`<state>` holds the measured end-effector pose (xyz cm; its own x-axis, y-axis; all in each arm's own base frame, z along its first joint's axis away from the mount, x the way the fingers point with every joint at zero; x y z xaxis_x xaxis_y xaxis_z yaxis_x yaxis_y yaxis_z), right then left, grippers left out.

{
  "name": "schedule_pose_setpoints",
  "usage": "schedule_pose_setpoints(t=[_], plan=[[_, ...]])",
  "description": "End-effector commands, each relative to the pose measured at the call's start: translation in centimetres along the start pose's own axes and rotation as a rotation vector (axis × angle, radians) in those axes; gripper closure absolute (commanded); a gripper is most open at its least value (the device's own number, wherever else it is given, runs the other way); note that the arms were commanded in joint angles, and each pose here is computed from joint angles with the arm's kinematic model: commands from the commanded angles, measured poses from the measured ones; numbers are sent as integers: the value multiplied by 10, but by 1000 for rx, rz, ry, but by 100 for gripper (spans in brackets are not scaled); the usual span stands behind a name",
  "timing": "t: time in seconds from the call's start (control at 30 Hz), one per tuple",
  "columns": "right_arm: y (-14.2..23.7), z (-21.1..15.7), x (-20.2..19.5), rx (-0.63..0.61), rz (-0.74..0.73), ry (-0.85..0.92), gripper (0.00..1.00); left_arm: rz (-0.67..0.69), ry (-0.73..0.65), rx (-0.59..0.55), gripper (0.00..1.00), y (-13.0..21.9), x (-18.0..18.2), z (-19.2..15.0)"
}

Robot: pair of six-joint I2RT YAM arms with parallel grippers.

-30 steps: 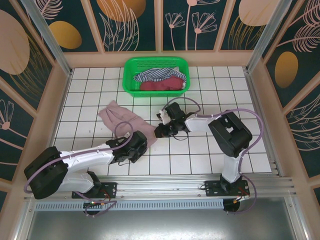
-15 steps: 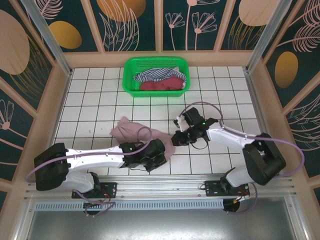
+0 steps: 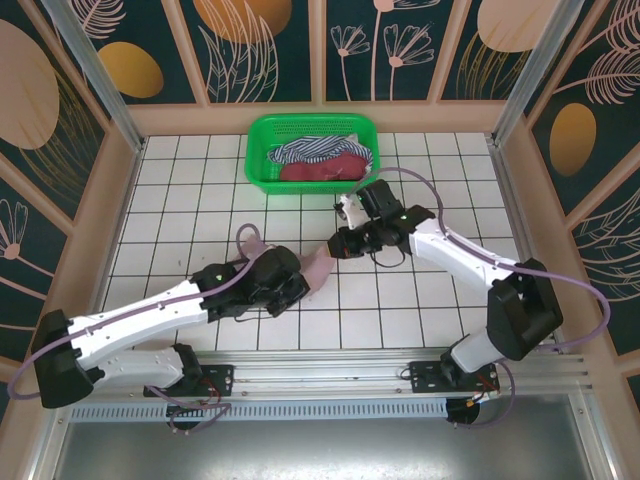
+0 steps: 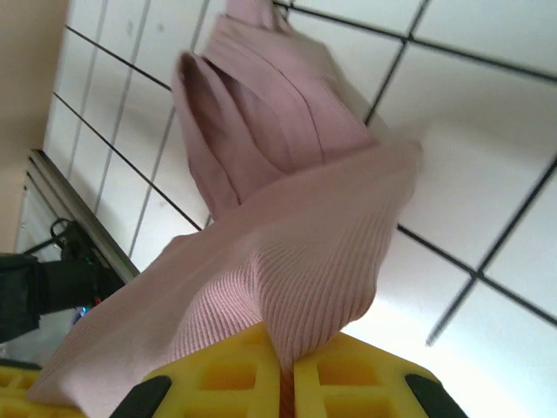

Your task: Fold and stack the tank tops

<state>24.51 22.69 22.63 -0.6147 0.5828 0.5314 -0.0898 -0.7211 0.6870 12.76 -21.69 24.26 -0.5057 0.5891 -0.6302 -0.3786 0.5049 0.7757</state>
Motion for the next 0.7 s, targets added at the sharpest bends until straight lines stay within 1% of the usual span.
schedule_pose_setpoints(t=[0.0,0.1,0.17,0.23,0.3,0.37,0.43,0.5,0.57,0.67], plan=[[-12,31,11,-56,64,55,89,88,18,-95,100,14,22,21],[-32,46,12,-30,76,58,88,92,43,-142,100,14,32,45],[-42,54,13,-22,83,71,88,76,52,-134,100,4,34,57],[-47,58,13,-28,89,81,88,50,45,-124,100,-3,28,60],[-44,56,12,-23,80,79,89,44,35,-85,100,-10,22,58],[-41,51,9,-30,73,62,88,48,40,-62,100,-11,25,56],[-45,54,9,-52,93,42,88,57,80,-91,100,-6,39,59],[-55,61,13,-55,104,60,87,59,119,-112,100,-1,51,67],[-64,67,15,-54,112,79,87,60,124,-143,100,0,54,74],[-75,70,10,-41,111,79,87,62,124,-147,99,-8,55,85]])
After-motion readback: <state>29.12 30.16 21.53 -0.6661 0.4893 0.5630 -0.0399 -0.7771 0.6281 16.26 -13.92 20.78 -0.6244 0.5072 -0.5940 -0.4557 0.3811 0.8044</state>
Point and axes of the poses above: each hand's point on the last joint's axis, 136 mm out from that joint toward the fingers, its own y axis back along the fingers, its own x axis along the line the jaws close on, z = x × y, the point moved 10 cm from there along y, back along the fingers, and after that the axes turned 10 degrees about y, right-handed, at the moved point
